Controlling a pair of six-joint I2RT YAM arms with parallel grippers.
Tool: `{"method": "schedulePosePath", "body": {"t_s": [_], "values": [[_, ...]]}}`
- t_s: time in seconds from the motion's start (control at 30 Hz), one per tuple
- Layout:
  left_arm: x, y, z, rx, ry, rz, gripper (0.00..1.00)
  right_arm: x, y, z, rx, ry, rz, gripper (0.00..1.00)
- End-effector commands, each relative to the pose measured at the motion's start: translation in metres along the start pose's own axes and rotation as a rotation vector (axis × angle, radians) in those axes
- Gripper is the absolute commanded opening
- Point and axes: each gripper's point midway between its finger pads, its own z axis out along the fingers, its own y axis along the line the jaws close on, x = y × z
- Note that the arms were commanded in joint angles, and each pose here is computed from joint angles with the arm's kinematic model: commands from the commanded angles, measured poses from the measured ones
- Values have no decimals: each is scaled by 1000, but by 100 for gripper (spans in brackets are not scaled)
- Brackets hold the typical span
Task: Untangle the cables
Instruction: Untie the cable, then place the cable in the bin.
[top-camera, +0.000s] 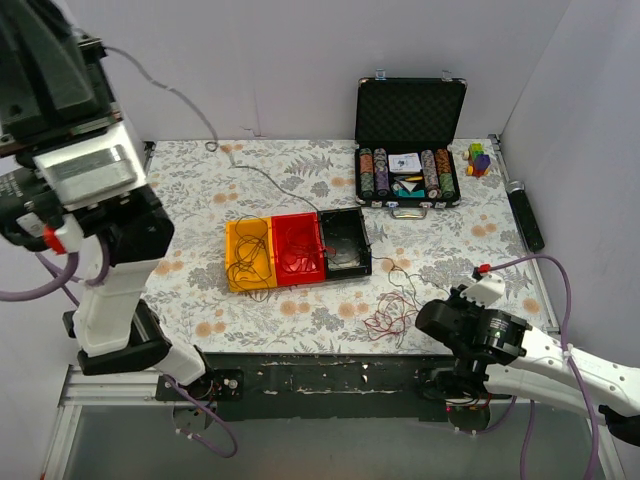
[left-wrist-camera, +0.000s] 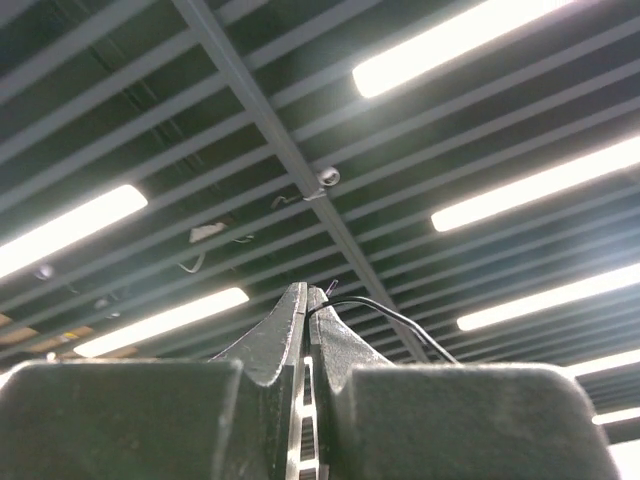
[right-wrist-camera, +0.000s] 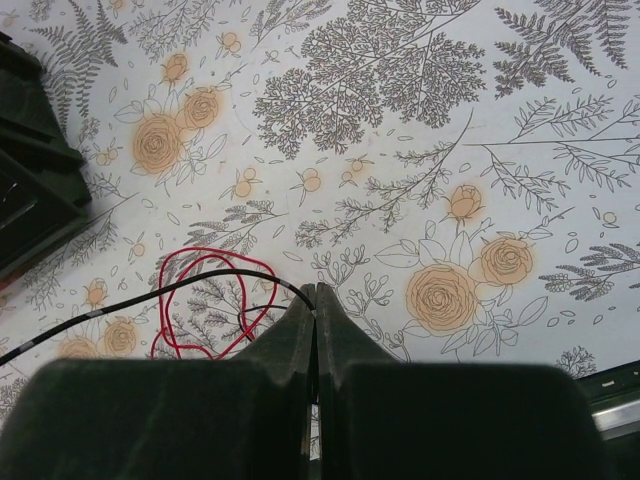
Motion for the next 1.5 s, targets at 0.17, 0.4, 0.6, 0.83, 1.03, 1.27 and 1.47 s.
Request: {"method": "schedulePosePath", "body": {"t_s": [0.17,0.4,0.6,0.83,1.03,1.27,1.47], "values": [[-23,152,2,-137,2,273,0,-25,-9,-6,20,-80,67,1],[-28,223,-9,-155,68,429,0,-24,-11,-5,34,-81,74,1],[2,207,-32,-46,220,336,0,-30,9,-9,-43,-81,89,1],[30,47,-80,371,306,43,0,-39,45,-16,-227,-105,86,1],[36,-56,-127,584,380,-176,0,-52,78,-33,-455,-149,67,1],[34,-151,-200,792,448,-336,0,-75,83,-51,-562,-215,99,1],[33,-216,-260,893,481,-397,0,-89,88,-62,-601,-237,97,1]]}}
